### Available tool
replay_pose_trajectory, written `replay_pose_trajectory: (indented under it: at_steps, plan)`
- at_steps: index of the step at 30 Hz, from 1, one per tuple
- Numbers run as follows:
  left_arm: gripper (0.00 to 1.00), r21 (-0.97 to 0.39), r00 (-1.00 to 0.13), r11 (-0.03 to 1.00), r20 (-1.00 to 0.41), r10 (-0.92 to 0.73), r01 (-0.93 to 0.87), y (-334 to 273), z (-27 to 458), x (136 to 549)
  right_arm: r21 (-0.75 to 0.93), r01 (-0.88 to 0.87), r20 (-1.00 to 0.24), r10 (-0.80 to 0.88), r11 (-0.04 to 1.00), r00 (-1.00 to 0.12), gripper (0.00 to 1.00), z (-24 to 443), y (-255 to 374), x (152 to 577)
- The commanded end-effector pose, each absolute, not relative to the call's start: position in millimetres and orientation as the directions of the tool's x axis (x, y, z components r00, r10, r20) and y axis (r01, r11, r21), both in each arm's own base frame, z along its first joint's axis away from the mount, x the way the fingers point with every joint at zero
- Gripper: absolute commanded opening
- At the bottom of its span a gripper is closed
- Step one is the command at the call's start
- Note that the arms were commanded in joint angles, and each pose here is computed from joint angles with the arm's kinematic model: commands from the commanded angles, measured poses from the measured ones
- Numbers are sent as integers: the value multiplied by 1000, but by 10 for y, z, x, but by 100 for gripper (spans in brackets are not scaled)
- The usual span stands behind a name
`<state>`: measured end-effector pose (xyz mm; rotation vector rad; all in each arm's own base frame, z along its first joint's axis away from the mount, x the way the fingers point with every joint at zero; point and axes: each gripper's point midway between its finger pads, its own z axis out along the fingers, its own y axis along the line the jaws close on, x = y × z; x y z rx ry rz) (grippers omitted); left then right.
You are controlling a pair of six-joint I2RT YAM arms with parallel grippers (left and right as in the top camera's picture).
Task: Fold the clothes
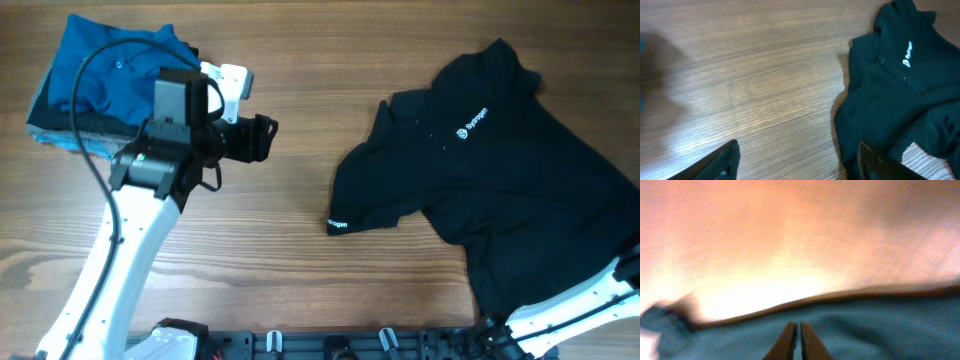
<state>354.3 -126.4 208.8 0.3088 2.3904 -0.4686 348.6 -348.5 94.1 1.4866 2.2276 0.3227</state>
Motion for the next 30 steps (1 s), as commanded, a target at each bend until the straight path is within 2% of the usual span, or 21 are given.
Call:
replay_pose_trajectory:
  at_steps: [1,5,6,9,11,18,19,23,30]
  plan:
    - [70,-339,-767,848,-632,115,407,-1597,1973,3588,573,585,-326,815,573,-479,10,1709,-2991,3894]
    - [54,-338,-769,811,-608,199,477,-1972,1682,3618,568,529,-362,769,631,-527,10,2140,-2560,3906]
    - [47,-337,-763,792,-603,233,509,-2141,1562,3621,568,508,-372,752,648,-544,10,2255,-2410,3915]
    - [16,-314,-707,717,-619,342,622,-2723,1183,3612,566,444,-390,701,694,-598,10,2559,-1920,3907]
    - [5,-313,-686,687,-627,370,656,-2949,1028,3592,566,428,-382,684,705,-621,10,2621,-1744,3884]
    - [4,-320,-665,633,-607,435,705,-3374,466,3483,467,514,-264,668,720,-696,11,2363,-1469,3663]
    - [4,-319,-665,632,-607,435,706,-3395,375,3507,433,532,-251,665,727,-704,14,2298,-1467,3622]
    - [6,-252,-681,710,-603,416,657,-3220,59,3764,368,560,-193,650,742,-735,15,2044,-1390,3516]
    - [5,-255,-773,811,-541,331,526,-2722,-305,4053,301,575,-104,625,761,-774,15,1564,-1287,3346]
